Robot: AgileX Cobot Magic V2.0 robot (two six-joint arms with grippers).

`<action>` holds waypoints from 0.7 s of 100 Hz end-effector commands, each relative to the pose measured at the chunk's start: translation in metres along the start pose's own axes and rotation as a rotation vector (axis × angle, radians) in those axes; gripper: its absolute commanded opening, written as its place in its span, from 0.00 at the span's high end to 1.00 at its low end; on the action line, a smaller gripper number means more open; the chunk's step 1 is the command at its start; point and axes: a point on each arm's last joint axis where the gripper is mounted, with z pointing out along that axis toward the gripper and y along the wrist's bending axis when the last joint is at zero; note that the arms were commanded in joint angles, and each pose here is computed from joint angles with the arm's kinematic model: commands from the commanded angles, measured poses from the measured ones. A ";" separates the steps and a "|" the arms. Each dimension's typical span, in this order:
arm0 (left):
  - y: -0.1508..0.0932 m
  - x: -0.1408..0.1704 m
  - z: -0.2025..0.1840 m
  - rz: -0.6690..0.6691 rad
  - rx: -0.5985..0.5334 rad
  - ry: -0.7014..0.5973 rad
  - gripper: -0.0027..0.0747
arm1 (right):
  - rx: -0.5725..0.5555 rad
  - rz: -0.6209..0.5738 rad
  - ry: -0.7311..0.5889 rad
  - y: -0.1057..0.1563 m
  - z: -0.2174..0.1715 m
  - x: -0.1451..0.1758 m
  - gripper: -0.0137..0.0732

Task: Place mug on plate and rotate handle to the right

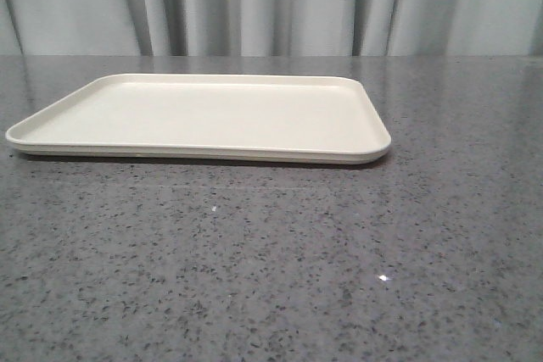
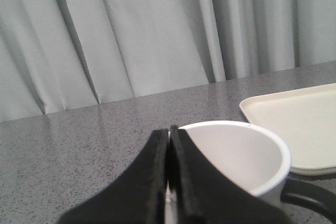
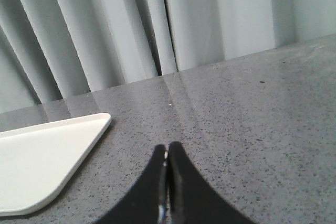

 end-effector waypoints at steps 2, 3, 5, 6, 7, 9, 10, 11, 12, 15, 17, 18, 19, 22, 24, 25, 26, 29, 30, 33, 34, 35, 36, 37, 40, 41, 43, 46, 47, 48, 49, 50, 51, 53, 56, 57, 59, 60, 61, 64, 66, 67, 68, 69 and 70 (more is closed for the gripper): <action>0.002 -0.006 -0.003 -0.014 -0.022 -0.101 0.99 | 0.005 -0.010 -0.028 -0.001 -0.002 -0.002 0.97; 0.002 -0.006 -0.003 -0.014 -0.022 -0.101 0.99 | 0.005 -0.010 -0.028 -0.001 -0.002 -0.002 0.97; 0.002 -0.006 -0.003 -0.014 -0.022 -0.101 0.99 | 0.005 -0.010 -0.028 -0.001 -0.002 -0.002 0.97; 0.002 -0.006 -0.003 -0.014 -0.022 -0.101 0.99 | 0.005 -0.010 -0.028 -0.001 -0.002 -0.002 0.97; 0.002 -0.006 -0.003 -0.014 -0.022 -0.101 0.99 | 0.005 -0.010 -0.028 -0.001 -0.002 -0.002 0.97; 0.002 -0.006 -0.003 -0.014 -0.022 -0.101 0.99 | 0.005 -0.010 -0.028 -0.001 -0.002 -0.002 0.97; 0.002 -0.006 -0.003 -0.014 -0.022 -0.101 0.99 | 0.005 -0.010 -0.028 -0.001 -0.002 -0.002 0.97; 0.002 -0.006 -0.003 -0.014 -0.022 -0.101 0.99 | 0.005 -0.010 -0.028 -0.001 -0.002 -0.002 0.97; 0.002 -0.006 -0.003 -0.014 -0.022 -0.101 0.99 | 0.005 -0.010 -0.028 -0.001 -0.002 -0.002 0.97; 0.002 -0.006 -0.003 -0.014 -0.022 -0.101 0.99 | 0.005 -0.010 -0.028 -0.001 -0.002 -0.002 0.97; 0.002 -0.006 -0.003 -0.014 -0.022 -0.101 0.99 | 0.005 -0.010 -0.028 -0.001 -0.002 -0.002 0.97; 0.002 -0.006 -0.003 -0.014 -0.022 -0.101 0.99 | 0.005 -0.010 -0.028 -0.001 -0.002 -0.002 0.97; 0.002 -0.006 -0.003 -0.014 -0.022 -0.101 0.99 | 0.005 -0.010 -0.028 -0.001 -0.002 -0.002 0.97; 0.002 -0.006 -0.003 -0.014 -0.022 -0.101 0.99 | 0.005 -0.010 -0.028 -0.001 -0.002 -0.002 0.97; 0.002 -0.006 -0.003 -0.014 -0.022 -0.101 0.99 | 0.005 -0.010 -0.028 -0.001 -0.002 -0.002 0.97; 0.002 -0.006 -0.003 -0.014 -0.022 -0.101 0.99 | 0.005 -0.010 -0.028 -0.001 -0.002 -0.002 0.97; 0.002 -0.006 -0.003 -0.014 -0.022 -0.101 0.99 | 0.005 -0.010 -0.028 -0.001 -0.002 -0.002 0.97; 0.002 -0.006 -0.003 -0.014 -0.022 -0.101 0.99 | 0.005 -0.010 -0.028 -0.001 -0.002 -0.002 0.97; 0.002 -0.006 -0.003 -0.014 -0.022 -0.101 0.99 | 0.005 -0.010 -0.028 -0.001 -0.002 -0.002 0.97; 0.002 -0.006 -0.003 -0.014 -0.022 -0.101 0.99 | 0.005 -0.010 -0.028 -0.001 -0.002 -0.002 0.97; 0.002 -0.006 -0.003 -0.014 -0.022 -0.101 0.99 | 0.005 -0.010 -0.028 -0.001 -0.002 -0.002 0.97; 0.002 -0.006 -0.003 -0.014 -0.022 -0.101 0.99 | 0.005 -0.010 -0.028 -0.001 -0.002 -0.002 0.97; 0.002 -0.006 -0.003 -0.014 -0.022 -0.101 0.99 | 0.005 -0.010 -0.028 -0.001 -0.002 -0.002 0.97; 0.002 -0.006 -0.003 -0.014 -0.022 -0.101 0.99 | 0.005 -0.010 -0.028 -0.001 -0.002 -0.002 0.97; 0.002 -0.006 -0.003 -0.014 -0.022 -0.101 0.99 | 0.005 -0.010 -0.028 -0.001 -0.002 -0.002 0.97; 0.002 -0.006 -0.003 -0.014 -0.022 -0.101 0.99 | 0.005 -0.010 -0.028 -0.001 -0.002 -0.002 0.97; 0.002 -0.006 -0.003 -0.014 -0.022 -0.101 0.99 | 0.005 -0.010 -0.028 -0.001 -0.002 -0.002 0.97; 0.002 -0.006 -0.003 -0.014 -0.022 -0.101 0.99 | 0.005 -0.010 -0.028 -0.001 -0.002 -0.002 0.97; 0.002 -0.006 -0.003 -0.014 -0.022 -0.101 0.99 | 0.005 -0.010 -0.028 -0.001 -0.002 -0.002 0.97; 0.002 -0.006 -0.003 -0.014 -0.022 -0.101 0.99 | 0.005 -0.010 -0.028 -0.001 -0.002 -0.002 0.97; 0.002 -0.006 -0.003 -0.014 -0.022 -0.101 0.99 | 0.007 -0.010 -0.029 -0.001 -0.002 -0.002 0.97; 0.002 -0.006 -0.003 -0.014 -0.022 -0.101 0.99 | 0.008 -0.010 -0.029 -0.001 -0.002 -0.002 0.97; 0.002 -0.006 -0.003 -0.014 -0.022 -0.101 0.99 | 0.011 -0.010 -0.031 -0.001 -0.002 -0.002 0.97; 0.002 -0.006 -0.003 -0.014 -0.022 -0.101 0.99 | 0.016 -0.010 -0.035 -0.002 -0.002 -0.002 0.97; 0.002 -0.006 -0.003 -0.014 -0.022 -0.101 0.99 | 0.036 -0.010 -0.046 -0.003 -0.002 -0.004 0.97; 0.002 -0.006 -0.003 -0.014 -0.022 -0.101 0.99 | 0.036 -0.010 -0.046 -0.003 -0.002 -0.004 0.97; 0.002 -0.006 -0.003 -0.014 -0.022 -0.101 0.99 | 0.054 -0.008 -0.056 -0.005 -0.002 -0.004 0.97; 0.002 -0.006 -0.003 -0.014 -0.022 -0.101 0.99 | 0.058 -0.008 -0.058 -0.005 -0.002 -0.005 0.97; 0.002 -0.006 -0.003 -0.014 -0.022 -0.101 0.99 | 0.064 -0.008 -0.062 -0.006 -0.002 -0.005 0.97; 0.002 -0.006 -0.003 -0.014 -0.022 -0.101 0.99 | 0.076 -0.008 -0.069 -0.007 -0.002 -0.006 0.97; 0.002 -0.006 -0.003 -0.014 -0.022 -0.101 0.99 | 0.082 -0.008 -0.072 -0.008 -0.002 -0.006 0.97; 0.002 -0.006 -0.003 -0.014 -0.022 -0.101 0.99 | 0.084 -0.008 -0.074 -0.008 -0.002 -0.006 0.97; 0.002 -0.006 -0.003 -0.014 -0.022 -0.101 0.99 | 0.087 -0.008 -0.075 -0.008 -0.002 -0.006 0.97; 0.002 -0.006 -0.003 -0.014 -0.022 -0.101 0.99 | 0.089 -0.008 -0.076 -0.008 -0.002 -0.006 0.97; 0.002 -0.006 -0.003 -0.014 -0.022 -0.101 0.99 | 0.091 -0.008 -0.078 -0.008 -0.002 -0.006 0.97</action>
